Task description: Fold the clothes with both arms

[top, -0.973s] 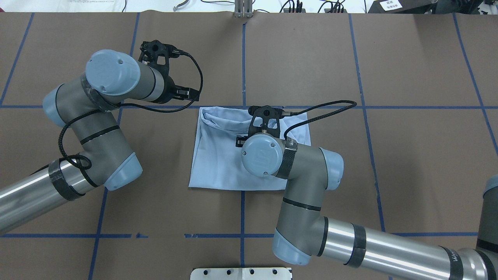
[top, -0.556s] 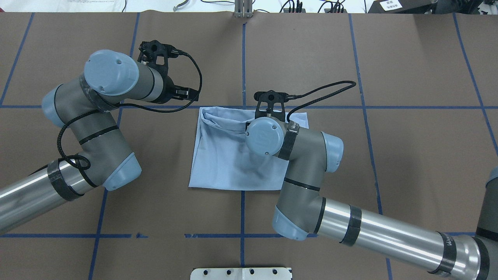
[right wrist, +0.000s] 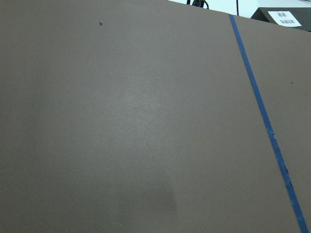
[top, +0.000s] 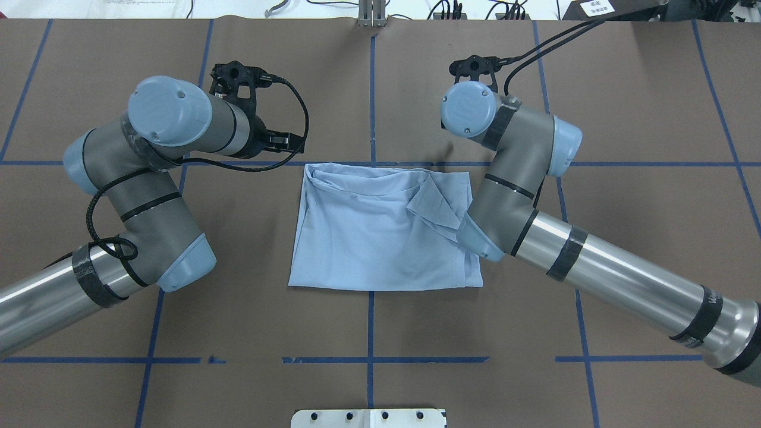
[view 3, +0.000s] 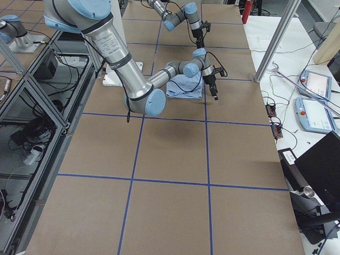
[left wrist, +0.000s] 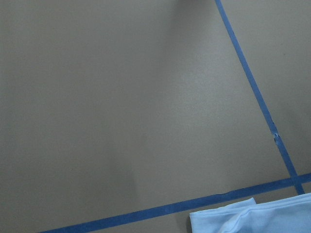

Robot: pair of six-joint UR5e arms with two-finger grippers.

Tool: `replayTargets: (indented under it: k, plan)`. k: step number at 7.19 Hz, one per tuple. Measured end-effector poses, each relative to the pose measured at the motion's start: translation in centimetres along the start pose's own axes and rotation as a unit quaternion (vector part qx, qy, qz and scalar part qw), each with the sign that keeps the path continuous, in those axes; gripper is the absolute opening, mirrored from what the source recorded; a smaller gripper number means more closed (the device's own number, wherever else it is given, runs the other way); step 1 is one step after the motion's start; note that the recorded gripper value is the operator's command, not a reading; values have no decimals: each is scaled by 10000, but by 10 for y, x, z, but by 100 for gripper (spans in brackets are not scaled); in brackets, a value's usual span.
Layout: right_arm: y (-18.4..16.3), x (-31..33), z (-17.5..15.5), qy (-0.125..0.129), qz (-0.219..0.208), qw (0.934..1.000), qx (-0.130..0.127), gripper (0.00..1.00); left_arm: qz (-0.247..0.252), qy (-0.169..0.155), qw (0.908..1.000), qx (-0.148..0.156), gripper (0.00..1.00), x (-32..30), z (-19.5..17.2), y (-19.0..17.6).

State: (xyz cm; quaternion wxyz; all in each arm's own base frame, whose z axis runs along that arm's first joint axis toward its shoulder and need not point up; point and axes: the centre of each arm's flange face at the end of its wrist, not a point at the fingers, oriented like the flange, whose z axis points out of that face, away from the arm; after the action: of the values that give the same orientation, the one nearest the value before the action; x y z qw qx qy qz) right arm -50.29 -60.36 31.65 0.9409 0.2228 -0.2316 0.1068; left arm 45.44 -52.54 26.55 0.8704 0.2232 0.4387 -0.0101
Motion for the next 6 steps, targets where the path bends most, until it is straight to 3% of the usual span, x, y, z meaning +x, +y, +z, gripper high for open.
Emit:
replayTargets:
  k: [2, 3, 5, 6]
  plan:
    - [12, -28, -47, -790, 288, 9963, -190, 100, -3, -8, 10000, -14, 100, -2, 1, 2]
    - [38, -47, -77, -873, 366, 9950, -310, 100, 6, -16, 10000, -23, 100, -3, 2, 3]
    - [110, -74, -119, -457, 14, 9983, -363, 100, 12, -38, 10000, -34, 100, -5, 4, 3]
    - [144, -84, -120, -262, -224, 9989, -324, 100, 7, -41, 10000, -38, 100, -4, 4, 4]
